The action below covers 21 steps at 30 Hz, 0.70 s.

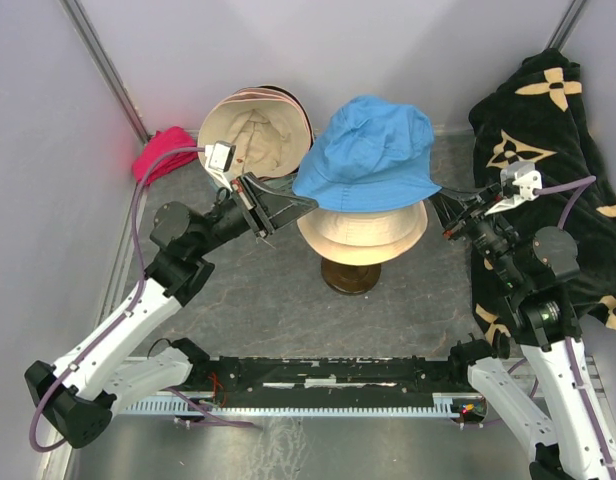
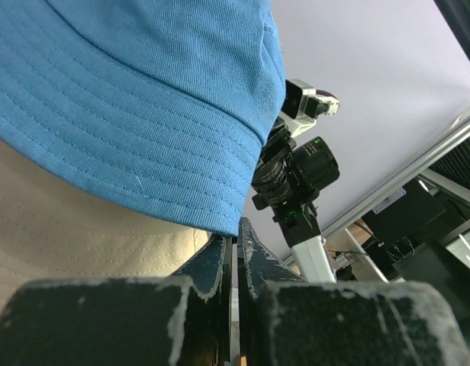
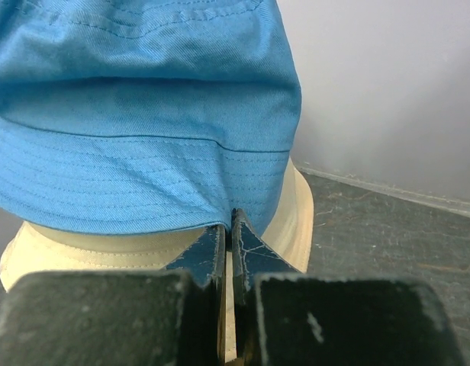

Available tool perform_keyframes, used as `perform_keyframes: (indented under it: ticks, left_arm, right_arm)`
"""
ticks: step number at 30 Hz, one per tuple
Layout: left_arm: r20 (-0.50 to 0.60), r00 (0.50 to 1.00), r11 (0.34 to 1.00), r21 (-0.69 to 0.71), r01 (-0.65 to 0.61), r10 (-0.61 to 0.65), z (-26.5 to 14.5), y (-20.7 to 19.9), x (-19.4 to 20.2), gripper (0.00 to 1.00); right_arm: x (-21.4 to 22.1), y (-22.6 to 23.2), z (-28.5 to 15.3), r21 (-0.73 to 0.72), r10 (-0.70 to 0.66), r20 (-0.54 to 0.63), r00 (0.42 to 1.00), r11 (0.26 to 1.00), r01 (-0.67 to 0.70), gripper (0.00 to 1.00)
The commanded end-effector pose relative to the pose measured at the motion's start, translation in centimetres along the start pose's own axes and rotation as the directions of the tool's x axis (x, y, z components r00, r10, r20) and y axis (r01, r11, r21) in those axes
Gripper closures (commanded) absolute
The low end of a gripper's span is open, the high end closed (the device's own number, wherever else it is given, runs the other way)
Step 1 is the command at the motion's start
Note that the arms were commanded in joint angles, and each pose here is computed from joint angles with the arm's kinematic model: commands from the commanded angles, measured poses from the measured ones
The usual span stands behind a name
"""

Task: Stack the hats
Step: Stack the hat on the hat.

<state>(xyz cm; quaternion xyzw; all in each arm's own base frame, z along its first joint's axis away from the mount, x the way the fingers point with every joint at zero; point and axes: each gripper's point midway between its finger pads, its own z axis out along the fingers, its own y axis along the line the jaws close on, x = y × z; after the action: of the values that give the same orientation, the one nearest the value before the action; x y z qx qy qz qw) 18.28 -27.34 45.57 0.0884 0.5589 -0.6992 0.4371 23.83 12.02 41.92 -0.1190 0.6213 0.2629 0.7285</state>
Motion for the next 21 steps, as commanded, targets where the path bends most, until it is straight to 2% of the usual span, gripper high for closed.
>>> perform_keyframes:
  ticks: [1, 21]
  left_arm:
    - [0.188, 0.98, 0.981, 0.164, -0.1, 0.068, -2.0, -6.8, -4.2, 0.97]
    - [0.072, 0.995, 0.996, 0.059, 0.062, -0.066, -1.8, 1.3, 1.7, 0.97]
  right_arm:
    - [1.3, -8.8, -1.9, 0.441, -0.044, -0.017, 0.999, 0.896, 0.047, 0.98]
    - [5.4, -10.3, -1.5, 0.471, -0.018, -0.099, 0.995, 0.88, 0.063, 0.98]
